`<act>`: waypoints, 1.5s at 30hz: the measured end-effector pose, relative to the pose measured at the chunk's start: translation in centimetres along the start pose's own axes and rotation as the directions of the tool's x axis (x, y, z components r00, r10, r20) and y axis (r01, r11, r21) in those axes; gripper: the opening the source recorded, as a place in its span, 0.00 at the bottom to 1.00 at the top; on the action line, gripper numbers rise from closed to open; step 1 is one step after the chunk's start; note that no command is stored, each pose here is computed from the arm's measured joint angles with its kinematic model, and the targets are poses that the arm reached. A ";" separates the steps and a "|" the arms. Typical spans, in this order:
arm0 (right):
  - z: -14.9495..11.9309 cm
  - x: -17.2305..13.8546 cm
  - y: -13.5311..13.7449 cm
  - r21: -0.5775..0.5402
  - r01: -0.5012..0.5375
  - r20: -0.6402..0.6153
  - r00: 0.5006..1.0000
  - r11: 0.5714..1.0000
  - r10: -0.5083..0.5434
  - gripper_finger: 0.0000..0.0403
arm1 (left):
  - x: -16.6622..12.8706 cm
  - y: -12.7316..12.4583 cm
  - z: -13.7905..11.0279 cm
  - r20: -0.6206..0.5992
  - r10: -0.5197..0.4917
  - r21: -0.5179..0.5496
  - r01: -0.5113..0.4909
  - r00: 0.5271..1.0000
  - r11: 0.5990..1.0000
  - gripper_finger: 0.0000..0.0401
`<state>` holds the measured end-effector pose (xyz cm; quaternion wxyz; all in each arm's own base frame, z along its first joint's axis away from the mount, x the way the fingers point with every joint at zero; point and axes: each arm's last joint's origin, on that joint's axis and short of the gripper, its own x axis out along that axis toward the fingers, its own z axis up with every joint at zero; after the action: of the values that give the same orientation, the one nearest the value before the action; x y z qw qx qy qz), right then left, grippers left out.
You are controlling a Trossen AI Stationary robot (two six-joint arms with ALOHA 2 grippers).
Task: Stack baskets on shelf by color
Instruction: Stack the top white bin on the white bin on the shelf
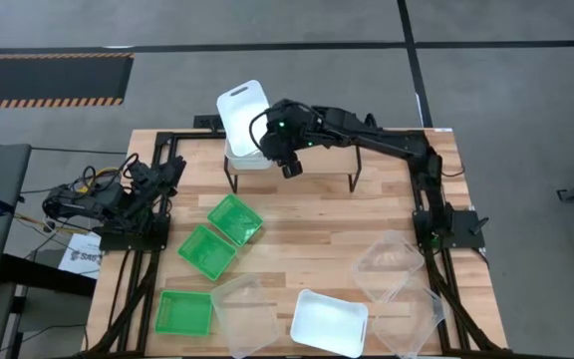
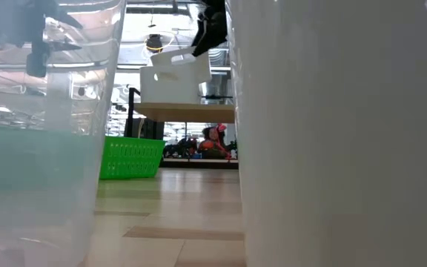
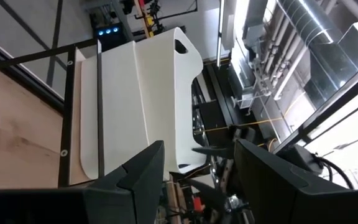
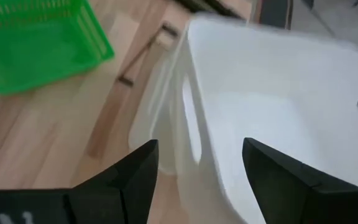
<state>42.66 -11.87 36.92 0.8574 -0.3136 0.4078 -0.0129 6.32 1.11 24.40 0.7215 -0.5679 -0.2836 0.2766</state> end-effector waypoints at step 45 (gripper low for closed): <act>2.3 -1.1 -0.2 0.359 0.107 0.009 0.993 0.927 -0.118 0.01 | 0.0 0.0 0.0 -0.003 -0.001 -0.003 0.001 1.000 1.000 0.46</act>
<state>43.56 -10.48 38.86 0.9041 -0.1755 0.3669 -0.1311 6.33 1.10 24.40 0.7212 -0.5694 -0.2832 0.2748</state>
